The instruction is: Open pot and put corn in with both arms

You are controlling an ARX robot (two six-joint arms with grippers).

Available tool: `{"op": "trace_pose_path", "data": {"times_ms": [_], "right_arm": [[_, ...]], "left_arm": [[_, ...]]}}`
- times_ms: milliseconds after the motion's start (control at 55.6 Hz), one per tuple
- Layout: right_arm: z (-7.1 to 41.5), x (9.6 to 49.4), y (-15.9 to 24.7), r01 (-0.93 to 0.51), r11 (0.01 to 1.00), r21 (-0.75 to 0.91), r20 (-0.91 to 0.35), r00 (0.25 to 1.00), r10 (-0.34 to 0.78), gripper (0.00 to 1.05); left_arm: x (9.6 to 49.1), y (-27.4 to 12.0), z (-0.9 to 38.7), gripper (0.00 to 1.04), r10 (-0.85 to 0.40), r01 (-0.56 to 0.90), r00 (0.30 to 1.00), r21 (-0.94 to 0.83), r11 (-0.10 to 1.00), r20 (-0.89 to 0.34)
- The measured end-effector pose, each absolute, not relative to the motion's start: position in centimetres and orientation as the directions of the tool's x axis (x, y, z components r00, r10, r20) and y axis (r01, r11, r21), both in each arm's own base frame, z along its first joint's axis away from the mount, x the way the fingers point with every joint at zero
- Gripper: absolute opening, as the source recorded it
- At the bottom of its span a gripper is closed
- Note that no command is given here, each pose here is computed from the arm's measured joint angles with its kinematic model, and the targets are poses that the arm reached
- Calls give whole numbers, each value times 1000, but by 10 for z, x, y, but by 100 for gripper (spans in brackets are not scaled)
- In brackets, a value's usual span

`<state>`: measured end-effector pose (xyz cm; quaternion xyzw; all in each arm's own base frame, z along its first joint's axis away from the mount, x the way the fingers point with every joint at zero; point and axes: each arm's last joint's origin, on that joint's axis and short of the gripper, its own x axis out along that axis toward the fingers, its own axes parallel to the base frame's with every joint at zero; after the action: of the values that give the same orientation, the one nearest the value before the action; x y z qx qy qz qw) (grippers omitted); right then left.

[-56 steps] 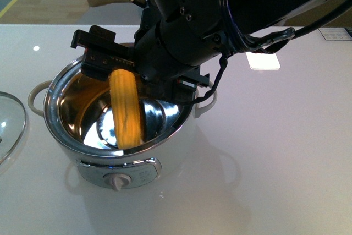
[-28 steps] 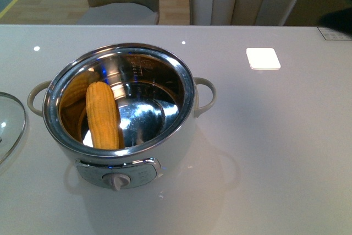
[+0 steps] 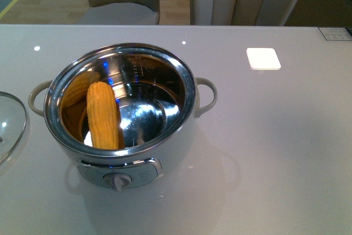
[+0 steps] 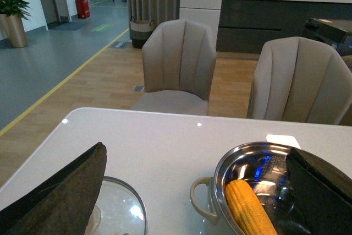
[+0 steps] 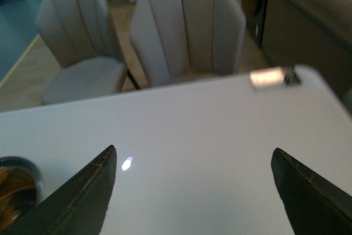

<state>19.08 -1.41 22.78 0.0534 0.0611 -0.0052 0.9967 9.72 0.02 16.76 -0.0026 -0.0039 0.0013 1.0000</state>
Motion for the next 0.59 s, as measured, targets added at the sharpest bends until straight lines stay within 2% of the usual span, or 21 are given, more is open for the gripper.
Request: {"op": "trace_pose_path", "data": {"times_ms": [36,108,252,324,378,593], "right_arm": [[224,184,-12,5,998,67,-47,999,-2,67],[221,176,-6,26,999,39,-1,1000,-26,55],[205,164,-1,0,1000,20,-12,1000,0,31],[198,156,-1,2,1000,11,-8,1000,-2,11],[195,152,-1,1,1000,6,-6,1000,-1,2],[182,136,0,3,1000,6,-8,1000,-3,2]], "left_arm": [[97,0,168,98,3,-3,1000,-5,1000,8],[97,0,168,98,2,-2,1000,-5,1000,8],[97,0,168,98,2,-2,1000,-5,1000,8],[97,0,168,98,3,-3,1000,-5,1000,8],[97,0,168,98,2,-2,1000,-5,1000,8],[97,0,168,98,3,-3,1000,-5,1000,8]]}}
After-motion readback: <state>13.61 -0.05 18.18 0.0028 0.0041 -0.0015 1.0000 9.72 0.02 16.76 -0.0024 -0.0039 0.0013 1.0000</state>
